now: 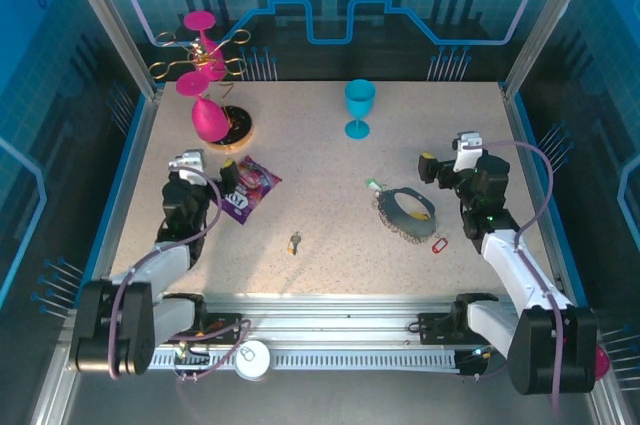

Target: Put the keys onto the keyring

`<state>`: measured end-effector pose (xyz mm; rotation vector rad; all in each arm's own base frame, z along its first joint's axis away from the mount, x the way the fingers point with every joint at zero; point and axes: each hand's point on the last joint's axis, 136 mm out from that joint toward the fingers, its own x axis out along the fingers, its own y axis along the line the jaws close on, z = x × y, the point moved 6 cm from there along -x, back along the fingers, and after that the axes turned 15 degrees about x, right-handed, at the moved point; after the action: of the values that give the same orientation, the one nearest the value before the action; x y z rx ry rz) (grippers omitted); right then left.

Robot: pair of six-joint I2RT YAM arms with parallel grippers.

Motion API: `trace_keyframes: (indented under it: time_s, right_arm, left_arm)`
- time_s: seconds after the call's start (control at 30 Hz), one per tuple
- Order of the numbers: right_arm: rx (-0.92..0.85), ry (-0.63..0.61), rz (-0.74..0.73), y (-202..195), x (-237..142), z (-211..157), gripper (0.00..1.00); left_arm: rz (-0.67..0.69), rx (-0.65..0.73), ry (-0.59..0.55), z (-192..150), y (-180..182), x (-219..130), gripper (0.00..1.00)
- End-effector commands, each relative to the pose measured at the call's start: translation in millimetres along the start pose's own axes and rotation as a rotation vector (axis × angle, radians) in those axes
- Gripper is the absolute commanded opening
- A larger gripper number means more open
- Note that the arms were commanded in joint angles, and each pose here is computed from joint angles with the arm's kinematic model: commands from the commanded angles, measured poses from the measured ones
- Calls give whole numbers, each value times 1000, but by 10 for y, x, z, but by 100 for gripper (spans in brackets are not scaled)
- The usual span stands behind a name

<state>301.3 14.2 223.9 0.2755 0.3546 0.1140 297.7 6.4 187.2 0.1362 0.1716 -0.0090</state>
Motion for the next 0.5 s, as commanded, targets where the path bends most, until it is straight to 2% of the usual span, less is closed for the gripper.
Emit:
trace_keyframes:
  time_s: [0.0,0.13,0.23,0.33,0.47]
  right_arm:
    - [34,283,86,84,-78,-266,100]
    - [-96,497,198,296,-98,-377,87]
    - [-317,603,217,448,-95,-553,79]
    - [-477,657,305,616,-92,-708,79]
    - [-562,679,470,756,-68,-820,77]
  left_arm:
    - [-117,35,82,61,-89,-85,99]
    - [-236,20,73,137,-235,-220,98]
    - [-295,4,83,123,-419,-292,95]
    - [-400,37,108,58,-782,-352,95]
    - [-496,99,133,56,-1170,-382,94]
